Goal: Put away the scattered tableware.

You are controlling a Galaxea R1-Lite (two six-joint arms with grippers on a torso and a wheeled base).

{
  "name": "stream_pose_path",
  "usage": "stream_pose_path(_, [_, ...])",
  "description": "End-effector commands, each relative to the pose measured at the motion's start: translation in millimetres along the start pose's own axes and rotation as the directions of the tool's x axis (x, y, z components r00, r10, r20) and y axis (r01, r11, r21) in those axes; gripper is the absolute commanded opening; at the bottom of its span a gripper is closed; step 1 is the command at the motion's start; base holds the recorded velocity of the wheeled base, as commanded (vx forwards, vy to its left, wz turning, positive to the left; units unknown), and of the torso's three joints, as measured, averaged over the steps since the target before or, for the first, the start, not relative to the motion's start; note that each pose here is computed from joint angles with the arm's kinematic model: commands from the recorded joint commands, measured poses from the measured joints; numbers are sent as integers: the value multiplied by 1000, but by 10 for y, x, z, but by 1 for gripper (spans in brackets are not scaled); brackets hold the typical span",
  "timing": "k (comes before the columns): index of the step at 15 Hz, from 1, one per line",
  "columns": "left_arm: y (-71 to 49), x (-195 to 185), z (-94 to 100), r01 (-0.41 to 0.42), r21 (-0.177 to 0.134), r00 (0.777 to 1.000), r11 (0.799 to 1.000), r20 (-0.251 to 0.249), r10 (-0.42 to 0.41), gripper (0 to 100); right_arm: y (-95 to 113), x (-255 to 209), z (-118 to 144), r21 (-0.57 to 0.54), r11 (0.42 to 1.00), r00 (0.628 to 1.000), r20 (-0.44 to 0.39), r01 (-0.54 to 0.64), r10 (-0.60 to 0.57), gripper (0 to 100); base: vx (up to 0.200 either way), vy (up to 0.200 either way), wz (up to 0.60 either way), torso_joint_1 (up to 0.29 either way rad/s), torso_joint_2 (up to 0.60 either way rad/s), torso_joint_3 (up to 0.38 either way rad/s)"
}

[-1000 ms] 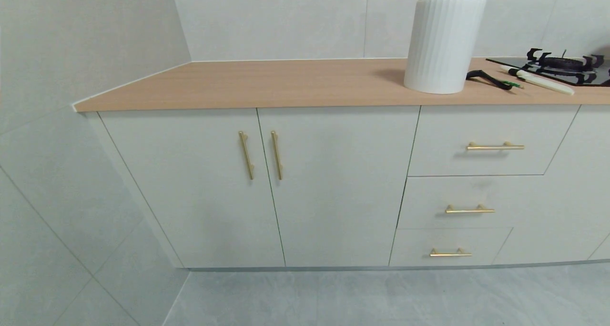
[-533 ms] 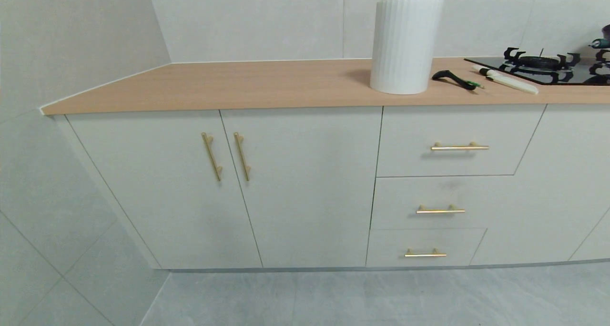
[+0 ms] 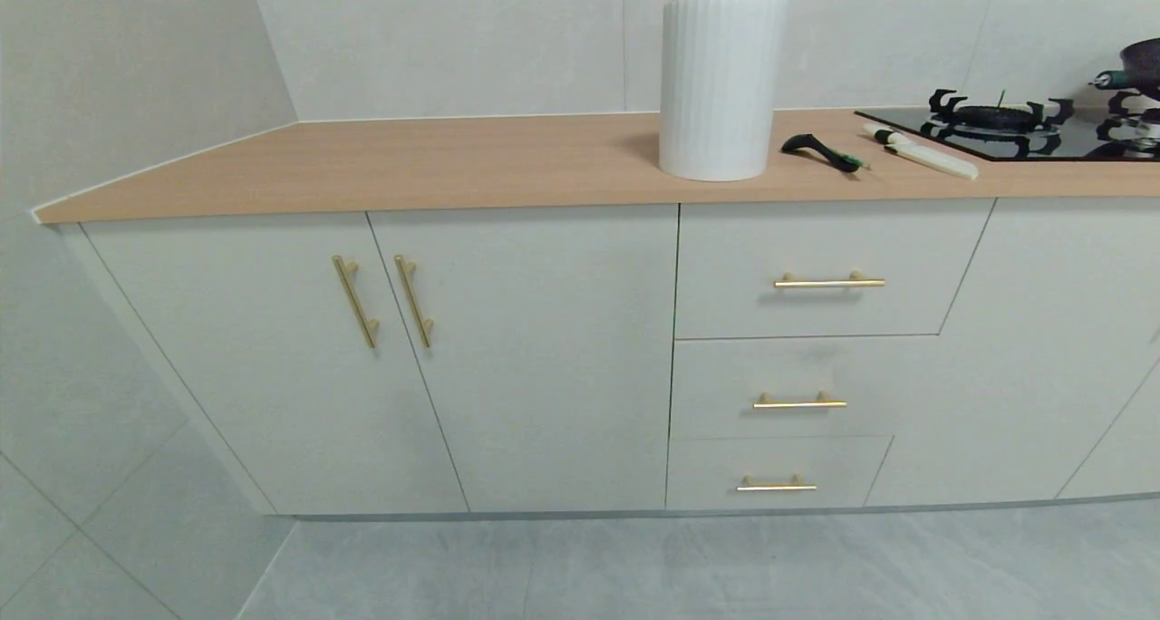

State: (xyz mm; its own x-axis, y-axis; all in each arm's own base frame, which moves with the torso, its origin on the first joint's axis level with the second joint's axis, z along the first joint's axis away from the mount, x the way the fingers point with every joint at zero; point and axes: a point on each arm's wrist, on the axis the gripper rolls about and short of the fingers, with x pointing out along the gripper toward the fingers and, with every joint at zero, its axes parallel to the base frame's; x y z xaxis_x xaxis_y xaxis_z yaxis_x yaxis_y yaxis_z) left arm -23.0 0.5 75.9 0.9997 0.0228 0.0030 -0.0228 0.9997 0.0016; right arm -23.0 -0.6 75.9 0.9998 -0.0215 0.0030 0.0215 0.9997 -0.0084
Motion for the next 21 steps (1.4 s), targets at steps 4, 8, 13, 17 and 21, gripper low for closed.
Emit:
stream_pose_path(4, [0, 1, 1, 0, 0, 1000, 1000, 0, 0, 100, 0, 1, 0, -1, 1000, 1000, -1, 0, 0, 100, 50, 0, 0, 1, 2, 1])
stream_pose_path(8, [0, 1, 1, 0, 0, 1000, 1000, 0, 0, 100, 0, 1, -2, -1, 1000, 1000, -3, 0, 0, 100, 200, 0, 0, 5, 1, 0])
stream_pose_path(13, [0, 1, 1, 1, -8, 1000, 1000, 0, -1, 100, 0, 1, 0, -1, 1000, 1000, -1, 0, 0, 100, 120, 0, 0, 2, 0, 0])
stream_pose_path(17, [0, 1, 1, 0, -6, 1000, 1000, 0, 0, 100, 0, 1, -2, -2, 1000, 1000, -3, -2, 2, 100, 0, 0, 0, 0, 0, 0])
stream_pose_path(21, [0, 1, 1, 1, -6, 1000, 1000, 0, -1, 100, 1, 1, 0, -15, 1000, 1000, -1, -3, 3, 100, 0, 0, 0, 0, 0, 0])
